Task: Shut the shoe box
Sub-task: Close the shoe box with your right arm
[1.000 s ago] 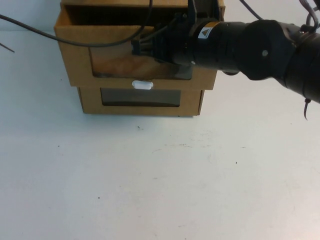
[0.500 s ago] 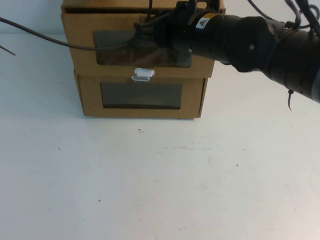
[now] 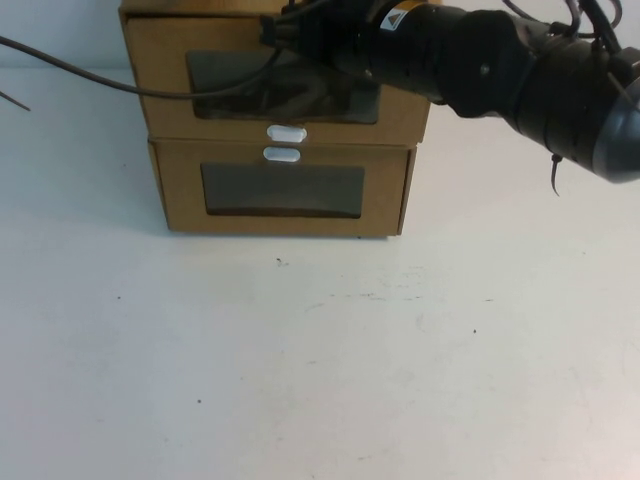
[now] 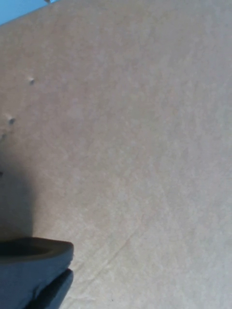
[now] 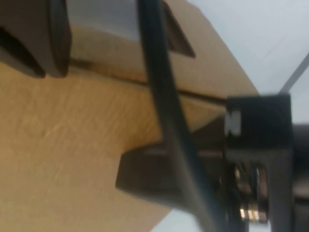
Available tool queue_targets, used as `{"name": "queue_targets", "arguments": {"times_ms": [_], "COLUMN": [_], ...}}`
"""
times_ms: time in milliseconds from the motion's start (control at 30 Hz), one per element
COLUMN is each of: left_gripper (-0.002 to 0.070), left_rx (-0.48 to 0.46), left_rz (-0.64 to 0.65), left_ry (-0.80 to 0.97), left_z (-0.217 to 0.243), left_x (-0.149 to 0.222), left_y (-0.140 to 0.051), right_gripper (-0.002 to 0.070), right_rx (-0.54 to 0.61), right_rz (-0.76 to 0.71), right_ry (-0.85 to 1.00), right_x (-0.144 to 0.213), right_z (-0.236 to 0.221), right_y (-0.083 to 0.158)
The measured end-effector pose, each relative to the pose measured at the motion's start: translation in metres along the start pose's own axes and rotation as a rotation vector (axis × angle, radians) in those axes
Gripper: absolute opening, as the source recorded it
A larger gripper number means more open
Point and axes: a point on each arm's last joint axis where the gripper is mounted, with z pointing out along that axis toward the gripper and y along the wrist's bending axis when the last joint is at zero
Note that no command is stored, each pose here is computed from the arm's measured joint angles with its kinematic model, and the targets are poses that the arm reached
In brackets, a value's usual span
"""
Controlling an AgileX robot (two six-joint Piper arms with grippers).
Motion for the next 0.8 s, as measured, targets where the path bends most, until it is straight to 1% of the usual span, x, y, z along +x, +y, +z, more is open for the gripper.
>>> {"name": "queue_targets", "arguments": {"times_ms": [233, 567, 800], "left_gripper": [-0.0002, -0.0002, -0.0002], "left_rx": [0.003, 0.006, 0.006], "left_rz": [-0.002, -0.003, -0.003], "left_ry": [0.001, 0.001, 0.001], "left_z": [0.0, 0.001, 0.001], "left_x": [0.0, 0.0, 0.0], "left_y": [0.0, 0.0, 0.0], "right_gripper": [-0.0013, -0.0013, -0.0013], "right_rx": [-0.005, -0.033, -0.021], "right_rz": [0.014, 0.028, 0.034], "right_ry": [0.003, 0.144, 0.112], "right_x": [-0.003, 0.007, 0.01], "right_z": [-0.001, -0.003, 0.007], "right_y": [0.0, 0.002, -0.001]}}
